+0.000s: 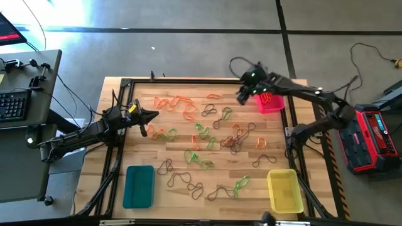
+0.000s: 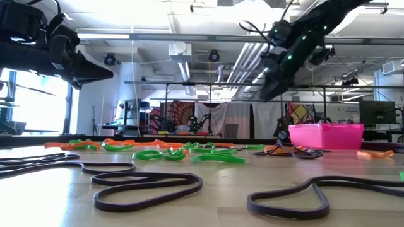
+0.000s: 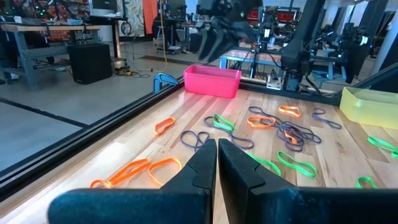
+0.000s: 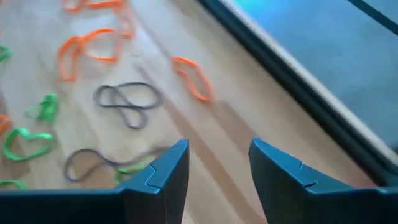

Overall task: Sort rubber bands into baskets
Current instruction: Put the orange rubber band into the red bin

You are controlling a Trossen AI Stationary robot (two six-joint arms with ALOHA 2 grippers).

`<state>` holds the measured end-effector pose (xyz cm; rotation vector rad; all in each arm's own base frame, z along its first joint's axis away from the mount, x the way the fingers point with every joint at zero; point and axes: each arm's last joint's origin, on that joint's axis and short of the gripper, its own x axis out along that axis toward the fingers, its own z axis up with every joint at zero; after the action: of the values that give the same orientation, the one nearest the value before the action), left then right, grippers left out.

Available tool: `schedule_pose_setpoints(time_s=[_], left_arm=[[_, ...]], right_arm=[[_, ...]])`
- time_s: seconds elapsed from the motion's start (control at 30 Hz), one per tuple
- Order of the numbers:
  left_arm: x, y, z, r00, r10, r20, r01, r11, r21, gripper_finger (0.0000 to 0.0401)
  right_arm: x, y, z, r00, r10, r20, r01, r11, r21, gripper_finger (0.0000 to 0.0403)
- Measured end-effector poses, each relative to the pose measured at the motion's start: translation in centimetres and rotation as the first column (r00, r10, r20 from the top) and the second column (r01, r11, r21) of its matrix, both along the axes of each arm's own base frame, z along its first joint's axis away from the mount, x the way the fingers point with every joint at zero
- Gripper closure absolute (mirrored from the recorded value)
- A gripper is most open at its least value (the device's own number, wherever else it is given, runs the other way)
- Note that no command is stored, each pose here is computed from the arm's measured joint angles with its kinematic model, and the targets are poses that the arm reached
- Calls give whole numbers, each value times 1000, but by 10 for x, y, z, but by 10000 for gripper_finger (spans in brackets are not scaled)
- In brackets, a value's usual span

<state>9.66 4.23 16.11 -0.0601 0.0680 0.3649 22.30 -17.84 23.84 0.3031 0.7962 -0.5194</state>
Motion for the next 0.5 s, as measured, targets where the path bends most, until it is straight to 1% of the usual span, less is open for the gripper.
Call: schedule_pose_setpoints(time_s=[0.13, 0.2, 0.33, 0.5], left_arm=[[0, 0, 0, 1000, 0, 0, 0, 1000, 0, 391], [0, 0, 0, 1000, 0, 0, 0, 1000, 0, 391], [0, 0, 0, 1000, 0, 0, 0, 1000, 0, 391], [0, 0, -1, 1000, 0, -7, 0, 1000, -3, 391]], right_arm=[[29, 9, -22, 994, 102, 37, -101, 995, -27, 240], [41, 9, -31, 990, 131, 48, -130, 991, -33, 233], [58, -3, -49, 990, 140, 30, -139, 990, -28, 218], [77, -23, -69, 988, 151, -26, -151, 988, -31, 204]])
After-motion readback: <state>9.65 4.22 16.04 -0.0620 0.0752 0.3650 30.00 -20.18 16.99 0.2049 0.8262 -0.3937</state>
